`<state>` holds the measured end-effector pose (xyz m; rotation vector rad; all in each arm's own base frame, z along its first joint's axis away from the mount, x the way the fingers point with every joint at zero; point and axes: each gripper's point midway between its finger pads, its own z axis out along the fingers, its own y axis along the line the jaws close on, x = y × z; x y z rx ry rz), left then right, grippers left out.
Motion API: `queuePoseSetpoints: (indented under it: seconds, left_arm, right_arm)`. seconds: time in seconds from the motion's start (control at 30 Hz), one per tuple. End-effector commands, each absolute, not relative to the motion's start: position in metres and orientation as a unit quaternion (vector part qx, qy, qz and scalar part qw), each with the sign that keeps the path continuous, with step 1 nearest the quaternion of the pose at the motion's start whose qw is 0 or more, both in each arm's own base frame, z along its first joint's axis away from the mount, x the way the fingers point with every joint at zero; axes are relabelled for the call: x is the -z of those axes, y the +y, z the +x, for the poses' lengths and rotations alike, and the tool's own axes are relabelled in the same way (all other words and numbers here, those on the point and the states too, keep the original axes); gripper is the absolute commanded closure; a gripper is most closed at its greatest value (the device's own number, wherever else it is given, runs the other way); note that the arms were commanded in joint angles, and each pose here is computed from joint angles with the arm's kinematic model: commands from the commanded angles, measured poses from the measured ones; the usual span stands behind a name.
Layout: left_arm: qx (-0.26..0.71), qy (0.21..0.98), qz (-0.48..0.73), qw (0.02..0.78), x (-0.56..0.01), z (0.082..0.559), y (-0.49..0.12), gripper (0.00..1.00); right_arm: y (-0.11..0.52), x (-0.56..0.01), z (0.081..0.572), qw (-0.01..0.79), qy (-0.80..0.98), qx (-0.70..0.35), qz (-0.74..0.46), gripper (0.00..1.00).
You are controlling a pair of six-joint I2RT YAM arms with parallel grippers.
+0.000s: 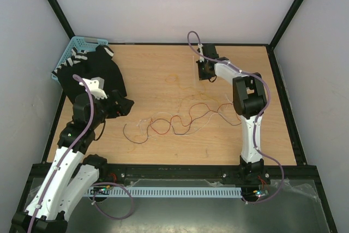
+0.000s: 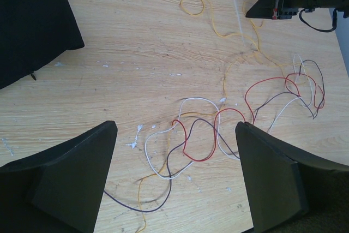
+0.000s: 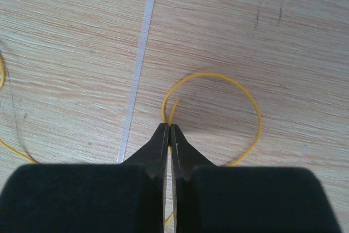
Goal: Zip-tie the wires
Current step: Pick up the cable at the center of the board, then straighten the cable at the center of the board.
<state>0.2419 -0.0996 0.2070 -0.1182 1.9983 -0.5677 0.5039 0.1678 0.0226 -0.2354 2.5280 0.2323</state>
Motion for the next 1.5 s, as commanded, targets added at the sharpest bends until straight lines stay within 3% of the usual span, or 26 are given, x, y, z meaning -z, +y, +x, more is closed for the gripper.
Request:
queuePoseSetpoints:
  seconds: [0.0, 0.4, 0.77, 1.0, 1.27, 1.47]
  left_arm:
    - [0.240, 0.823, -0.046, 0.513, -0.211, 0.242, -0.100, 0.08]
    - [0.310, 0.778, 0.045, 0.545, -0.282, 0.250, -0.131, 0.04]
    - [0.457, 0.682, 0.166, 0.547, -0.364, 0.266, -0.207, 0.05]
    - [0.484, 0.656, 0.200, 0.544, -0.366, 0.275, -0.268, 0.07]
    - [0.466, 0.597, 0.233, 0.610, -0.363, 0.288, -0.330, 0.06]
    - [0.468, 0.586, 0.254, 0.611, -0.358, 0.291, -0.364, 0.16]
  right_arm:
    - [0.170, -0.047, 0.510, 0.317, 0.940, -0.087, -0.093, 0.92]
    - [0.156, -0.168, 0.485, 0.383, 0.915, -0.086, -0.088, 0.96]
    - [0.226, -0.325, 0.411, 0.443, 0.813, -0.341, -0.163, 0.97]
    - [0.236, -0.347, 0.363, 0.439, 0.778, -0.424, -0.149, 0.97]
    - [0.226, -0.374, 0.332, 0.471, 0.737, -0.483, -0.041, 0.98]
    - [0.222, -0.388, 0.315, 0.474, 0.718, -0.510, -0.019, 0.98]
